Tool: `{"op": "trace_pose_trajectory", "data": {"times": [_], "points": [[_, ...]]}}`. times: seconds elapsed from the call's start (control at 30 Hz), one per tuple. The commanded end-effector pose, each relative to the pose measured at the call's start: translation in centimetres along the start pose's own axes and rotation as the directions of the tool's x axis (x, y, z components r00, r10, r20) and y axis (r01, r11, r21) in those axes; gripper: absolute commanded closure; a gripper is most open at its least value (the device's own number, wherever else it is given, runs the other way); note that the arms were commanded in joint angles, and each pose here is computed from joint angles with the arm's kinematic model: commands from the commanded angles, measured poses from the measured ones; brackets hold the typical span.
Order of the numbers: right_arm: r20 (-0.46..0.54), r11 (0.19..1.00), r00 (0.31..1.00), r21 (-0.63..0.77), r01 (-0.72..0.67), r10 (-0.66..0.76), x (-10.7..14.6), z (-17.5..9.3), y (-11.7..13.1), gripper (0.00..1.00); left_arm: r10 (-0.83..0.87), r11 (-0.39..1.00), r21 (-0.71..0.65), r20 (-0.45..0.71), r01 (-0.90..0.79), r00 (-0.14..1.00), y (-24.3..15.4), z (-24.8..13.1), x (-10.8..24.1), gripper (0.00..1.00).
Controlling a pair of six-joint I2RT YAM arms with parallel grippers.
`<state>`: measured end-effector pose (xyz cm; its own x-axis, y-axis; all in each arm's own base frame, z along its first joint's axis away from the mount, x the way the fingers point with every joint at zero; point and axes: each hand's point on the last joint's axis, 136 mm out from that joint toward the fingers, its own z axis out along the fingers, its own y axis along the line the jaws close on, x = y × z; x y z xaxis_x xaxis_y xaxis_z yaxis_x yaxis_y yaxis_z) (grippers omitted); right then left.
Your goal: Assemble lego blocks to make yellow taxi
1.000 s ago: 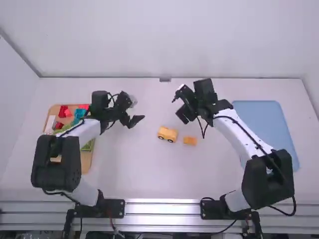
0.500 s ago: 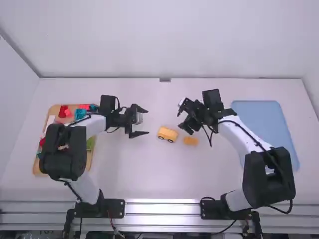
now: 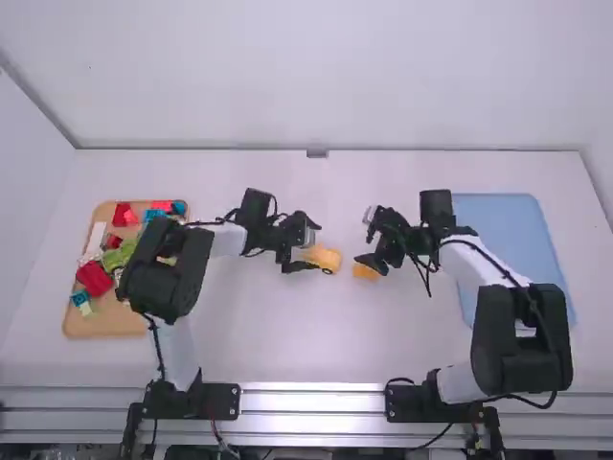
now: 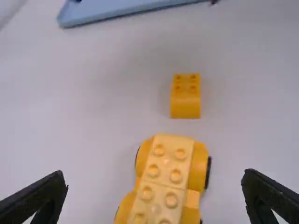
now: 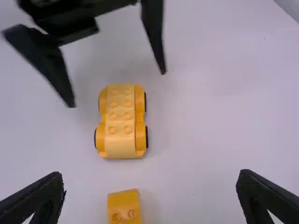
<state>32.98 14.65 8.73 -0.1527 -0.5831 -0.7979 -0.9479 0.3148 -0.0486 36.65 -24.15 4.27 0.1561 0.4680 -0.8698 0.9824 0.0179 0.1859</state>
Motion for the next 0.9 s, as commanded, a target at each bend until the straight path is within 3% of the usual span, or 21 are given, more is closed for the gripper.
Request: {"op": "trace_pose_trajectory", "data": {"times": [0.0, 0.3, 0.53, 0.67, 0.8, 0.87], "points": [[0.051, 0.999, 0.999, -0.034, 0.019, -0.018, -0.1, 0.0, 0.8, 0.02, -0.063, 0.998, 0.008, -0.009, 0.063, 0.998, 0.8, 0.3, 1.4, 0.01], [0.051, 0.999, 0.999, -0.032, 0.014, -0.012, 0.1, 0.1, 0.9, 0.02, -0.020, 0.993, 0.118, -0.051, 0.026, 0.998, -0.7, 2.3, 2.8, 0.00], [0.055, 0.999, 0.998, -0.026, 0.026, -0.024, -0.1, 0.1, 0.8, 0.02, -0.045, 0.990, 0.126, -0.082, 0.055, 0.996, -1.7, 2.2, 3.9, 0.09], [0.055, 0.999, 0.998, -0.025, 0.027, -0.025, -0.1, 0.1, 0.7, 0.02, -0.042, 0.992, 0.115, -0.107, 0.055, 0.993, -2.3, 2.6, 4.7, 0.15], [0.054, 0.999, 0.998, -0.020, 0.030, -0.029, -0.1, 0.1, 0.6, 0.02, -0.162, 0.984, 0.049, -0.157, 0.172, 0.974, -1.9, 2.4, 5.6, 0.11], [0.056, 0.999, 0.998, -0.017, 0.034, -0.033, -0.1, 0.1, 0.5, 0.02, -0.200, 0.978, 0.024, -0.170, 0.207, 0.965, -2.1, 2.2, 5.6, 0.17]]}}
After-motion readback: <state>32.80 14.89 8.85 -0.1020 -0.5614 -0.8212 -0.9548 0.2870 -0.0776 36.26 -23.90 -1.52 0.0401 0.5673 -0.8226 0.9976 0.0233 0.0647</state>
